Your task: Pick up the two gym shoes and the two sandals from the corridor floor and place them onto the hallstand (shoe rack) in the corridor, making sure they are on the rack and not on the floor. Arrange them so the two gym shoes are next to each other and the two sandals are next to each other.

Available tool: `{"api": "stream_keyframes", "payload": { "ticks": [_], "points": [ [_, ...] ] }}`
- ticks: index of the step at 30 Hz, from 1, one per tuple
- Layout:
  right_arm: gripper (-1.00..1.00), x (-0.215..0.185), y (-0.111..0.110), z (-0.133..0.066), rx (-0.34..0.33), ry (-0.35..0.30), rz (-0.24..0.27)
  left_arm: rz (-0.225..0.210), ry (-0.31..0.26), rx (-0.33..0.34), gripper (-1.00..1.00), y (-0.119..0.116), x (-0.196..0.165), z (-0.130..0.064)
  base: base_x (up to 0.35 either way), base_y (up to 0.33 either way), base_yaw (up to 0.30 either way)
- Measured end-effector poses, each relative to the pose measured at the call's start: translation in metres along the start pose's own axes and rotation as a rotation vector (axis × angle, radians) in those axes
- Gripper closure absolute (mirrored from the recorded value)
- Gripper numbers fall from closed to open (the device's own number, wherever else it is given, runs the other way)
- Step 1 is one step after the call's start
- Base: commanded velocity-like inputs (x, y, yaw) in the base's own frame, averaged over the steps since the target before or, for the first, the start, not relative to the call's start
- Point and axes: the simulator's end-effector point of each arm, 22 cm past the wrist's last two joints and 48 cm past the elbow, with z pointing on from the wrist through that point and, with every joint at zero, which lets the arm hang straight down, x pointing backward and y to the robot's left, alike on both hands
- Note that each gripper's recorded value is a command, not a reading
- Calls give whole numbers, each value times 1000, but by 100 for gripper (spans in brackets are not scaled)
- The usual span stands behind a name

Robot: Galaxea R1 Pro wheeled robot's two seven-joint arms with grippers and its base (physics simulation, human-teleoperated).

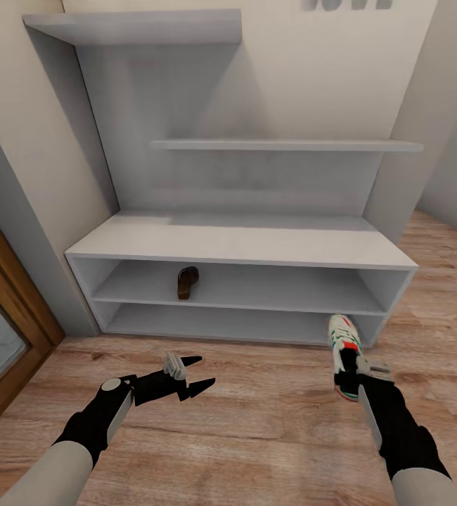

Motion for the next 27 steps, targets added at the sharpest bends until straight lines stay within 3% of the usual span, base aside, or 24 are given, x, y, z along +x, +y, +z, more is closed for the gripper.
{"api": "stream_keyframes", "payload": {
  "ticks": [3, 11, 21, 27],
  "points": [
    [100, -40, 3, -6, -4, -62, 13, 0, 0, 0, -100, 0, 0, 0, 0, 0, 0],
    [100, -94, 0, -25, -1, -168, 32, 0, 0, 0, -100, 0, 0, 0, 0, 0, 0],
    [100, -100, 0, -27, -3, -178, 37, -3, -1, 3, -100, -1, 0, 0, 22, 0, 0],
    [100, -100, 2, -27, -7, -178, 35, -36, 17, 4, -100, -2, 14, 0, 199, 0, 0]
  ]
}}
